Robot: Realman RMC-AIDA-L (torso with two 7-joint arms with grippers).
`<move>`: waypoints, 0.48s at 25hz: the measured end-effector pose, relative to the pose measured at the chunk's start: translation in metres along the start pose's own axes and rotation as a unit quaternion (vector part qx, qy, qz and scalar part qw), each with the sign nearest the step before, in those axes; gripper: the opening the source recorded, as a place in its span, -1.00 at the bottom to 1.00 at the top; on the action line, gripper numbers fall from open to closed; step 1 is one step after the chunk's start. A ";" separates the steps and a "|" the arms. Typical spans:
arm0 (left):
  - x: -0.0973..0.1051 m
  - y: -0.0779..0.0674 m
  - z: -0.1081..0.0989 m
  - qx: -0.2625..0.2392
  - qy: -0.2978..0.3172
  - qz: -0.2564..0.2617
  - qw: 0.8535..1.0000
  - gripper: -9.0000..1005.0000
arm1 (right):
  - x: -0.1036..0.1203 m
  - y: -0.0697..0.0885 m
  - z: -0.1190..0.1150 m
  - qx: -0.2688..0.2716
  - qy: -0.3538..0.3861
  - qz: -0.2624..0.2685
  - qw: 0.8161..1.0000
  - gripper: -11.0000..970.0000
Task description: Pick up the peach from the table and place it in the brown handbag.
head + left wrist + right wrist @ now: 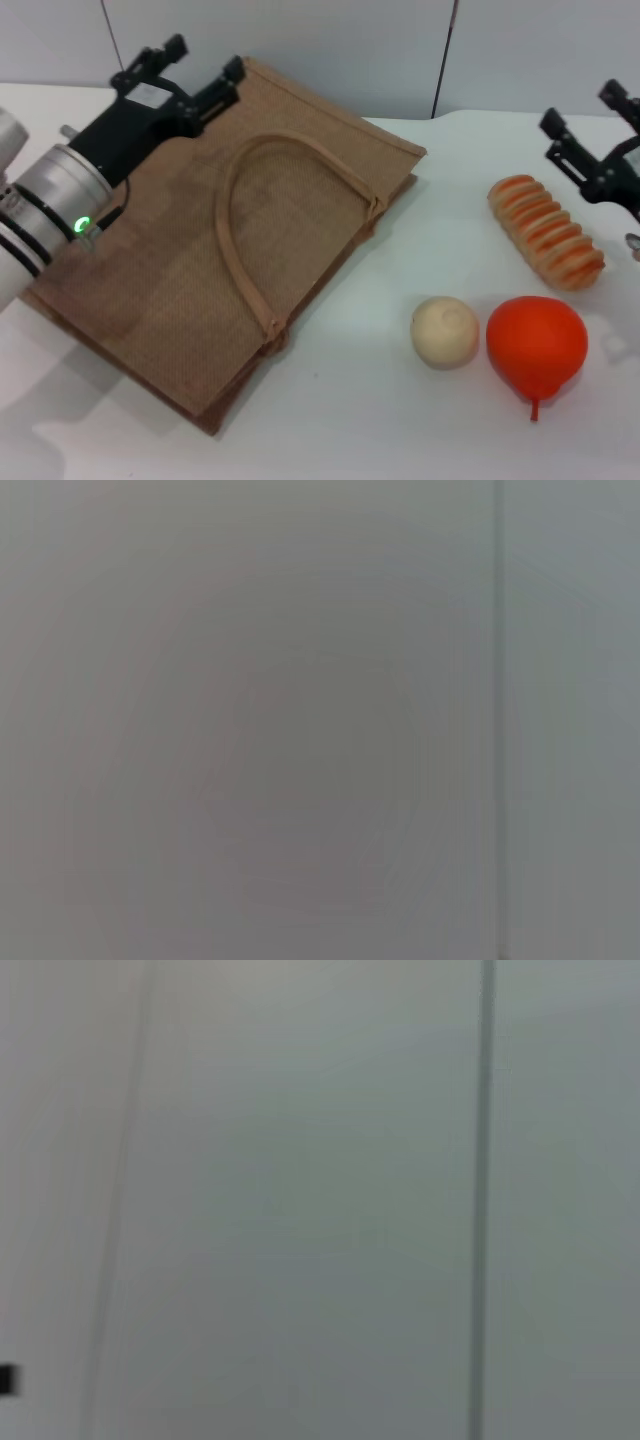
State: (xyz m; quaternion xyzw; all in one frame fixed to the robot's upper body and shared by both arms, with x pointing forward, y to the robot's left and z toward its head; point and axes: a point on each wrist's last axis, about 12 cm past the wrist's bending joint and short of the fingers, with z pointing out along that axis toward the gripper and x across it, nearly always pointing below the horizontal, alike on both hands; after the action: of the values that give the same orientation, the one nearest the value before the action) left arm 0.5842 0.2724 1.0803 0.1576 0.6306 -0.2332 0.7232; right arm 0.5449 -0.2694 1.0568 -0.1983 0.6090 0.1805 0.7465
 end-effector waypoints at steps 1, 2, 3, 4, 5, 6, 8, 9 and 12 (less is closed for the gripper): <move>0.000 0.001 -0.004 -0.015 -0.010 -0.001 1.000 0.73 | 0.001 -0.002 -0.002 0.010 0.002 0.002 1.000 0.63; 0.001 0.002 -0.007 -0.025 -0.016 -0.002 1.000 0.73 | 0.001 -0.004 -0.003 0.021 0.003 0.003 1.000 0.63; 0.001 0.004 -0.010 -0.036 -0.023 -0.001 0.999 0.73 | 0.002 -0.007 -0.005 0.036 0.003 0.006 0.999 0.63; 0.000 0.006 -0.015 -0.052 -0.032 0.002 0.998 0.73 | 0.002 -0.009 -0.006 0.045 0.004 0.008 0.999 0.63; 0.000 0.006 -0.015 -0.052 -0.032 0.002 0.998 0.73 | 0.003 -0.012 -0.008 0.061 0.006 0.011 0.998 0.63; 0.001 0.007 -0.019 -0.063 -0.039 0.003 0.997 0.73 | 0.005 -0.015 -0.010 0.074 0.010 0.014 0.997 0.63; 0.002 0.008 -0.025 -0.096 -0.058 -0.005 0.994 0.73 | 0.008 -0.020 -0.011 0.098 0.022 0.033 0.994 0.63; 0.003 0.008 -0.028 -0.108 -0.064 -0.008 0.992 0.73 | 0.009 -0.021 -0.011 0.103 0.027 0.042 0.993 0.63; 0.004 0.010 -0.038 -0.155 -0.086 -0.015 0.984 0.73 | 0.011 -0.023 -0.011 0.112 0.034 0.052 0.992 0.63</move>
State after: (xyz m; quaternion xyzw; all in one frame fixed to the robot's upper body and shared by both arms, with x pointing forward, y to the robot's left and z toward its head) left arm 0.5583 0.3005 1.0699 0.0133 0.5967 -0.1567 0.7869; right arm 0.5498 -0.2944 1.0457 -0.0877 0.6598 0.1431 0.7325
